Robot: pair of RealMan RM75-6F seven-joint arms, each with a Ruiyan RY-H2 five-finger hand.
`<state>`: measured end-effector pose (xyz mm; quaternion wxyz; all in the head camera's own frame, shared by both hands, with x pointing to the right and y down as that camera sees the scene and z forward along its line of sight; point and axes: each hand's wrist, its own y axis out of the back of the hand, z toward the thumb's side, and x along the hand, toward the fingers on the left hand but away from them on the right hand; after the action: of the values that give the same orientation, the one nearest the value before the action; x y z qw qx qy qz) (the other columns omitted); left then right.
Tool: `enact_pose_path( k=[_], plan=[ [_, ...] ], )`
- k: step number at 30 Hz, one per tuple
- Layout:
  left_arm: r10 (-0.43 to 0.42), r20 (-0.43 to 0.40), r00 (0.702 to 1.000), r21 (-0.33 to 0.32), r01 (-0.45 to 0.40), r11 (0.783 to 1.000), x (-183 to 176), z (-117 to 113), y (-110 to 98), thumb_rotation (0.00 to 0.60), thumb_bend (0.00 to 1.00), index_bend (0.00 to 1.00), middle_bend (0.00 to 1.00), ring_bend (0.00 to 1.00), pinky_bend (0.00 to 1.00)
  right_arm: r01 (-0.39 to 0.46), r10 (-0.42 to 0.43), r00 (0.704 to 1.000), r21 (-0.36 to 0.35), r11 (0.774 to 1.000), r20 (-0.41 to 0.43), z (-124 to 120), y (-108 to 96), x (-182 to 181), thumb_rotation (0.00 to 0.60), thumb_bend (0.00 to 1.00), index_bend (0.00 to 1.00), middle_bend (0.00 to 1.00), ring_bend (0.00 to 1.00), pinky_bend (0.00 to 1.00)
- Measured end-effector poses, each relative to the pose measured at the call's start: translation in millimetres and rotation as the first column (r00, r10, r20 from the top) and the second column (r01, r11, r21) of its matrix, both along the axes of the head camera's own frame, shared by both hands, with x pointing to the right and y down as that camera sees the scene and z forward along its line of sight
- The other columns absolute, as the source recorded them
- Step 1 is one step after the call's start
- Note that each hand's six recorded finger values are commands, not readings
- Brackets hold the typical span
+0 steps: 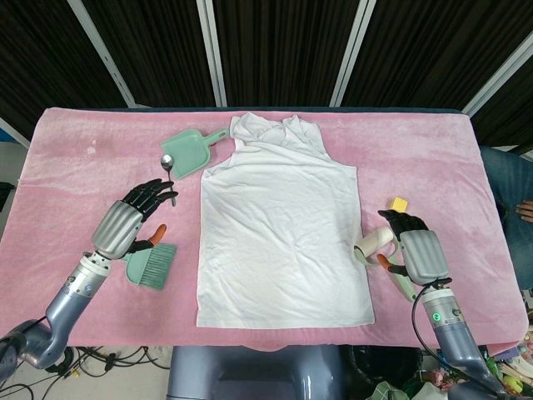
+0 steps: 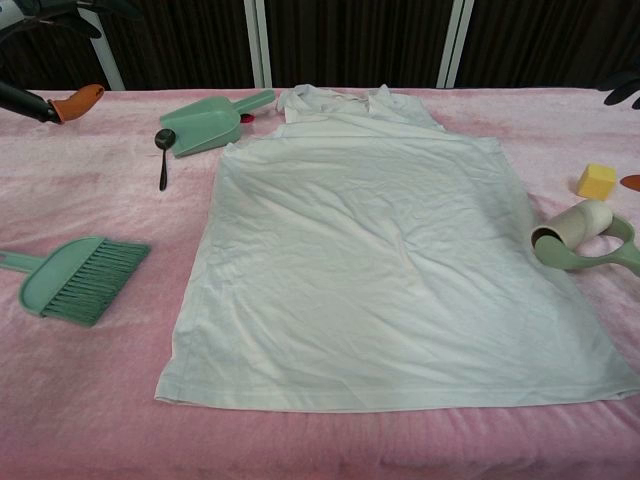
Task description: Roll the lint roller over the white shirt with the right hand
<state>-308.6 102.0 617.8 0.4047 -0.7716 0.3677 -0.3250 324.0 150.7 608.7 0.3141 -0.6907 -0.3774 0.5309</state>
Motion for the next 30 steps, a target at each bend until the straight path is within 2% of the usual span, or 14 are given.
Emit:
enact_pose_path(
  k=[6,19,30],
  plan=[
    [-0.013,-0.002,1.000,0.019,0.013,1.000,1,-6,0,0.600,0.46,0.17,0.11,0.05,0.17,0.001,-0.001,1.000,-0.003,1.000,-0.006,-3,2,-1,0.600,0.16,0.20,0.18,0.19,0.21],
    [0.019,0.078,0.997,0.009,-0.020,1.000,-12,-4,5,0.600,0.46,0.17,0.11,0.05,0.19,-0.048,0.048,0.999,0.014,0.999,0.009,-12,4,-2,0.600,0.16,0.20,0.18,0.19,0.21],
    [-0.016,0.088,0.996,0.033,0.013,0.999,-24,-10,7,0.600,0.47,0.17,0.11,0.05,0.18,-0.086,0.086,0.996,-0.023,0.996,0.014,-14,12,4,0.600,0.16,0.20,0.18,0.19,0.21]
  ],
)
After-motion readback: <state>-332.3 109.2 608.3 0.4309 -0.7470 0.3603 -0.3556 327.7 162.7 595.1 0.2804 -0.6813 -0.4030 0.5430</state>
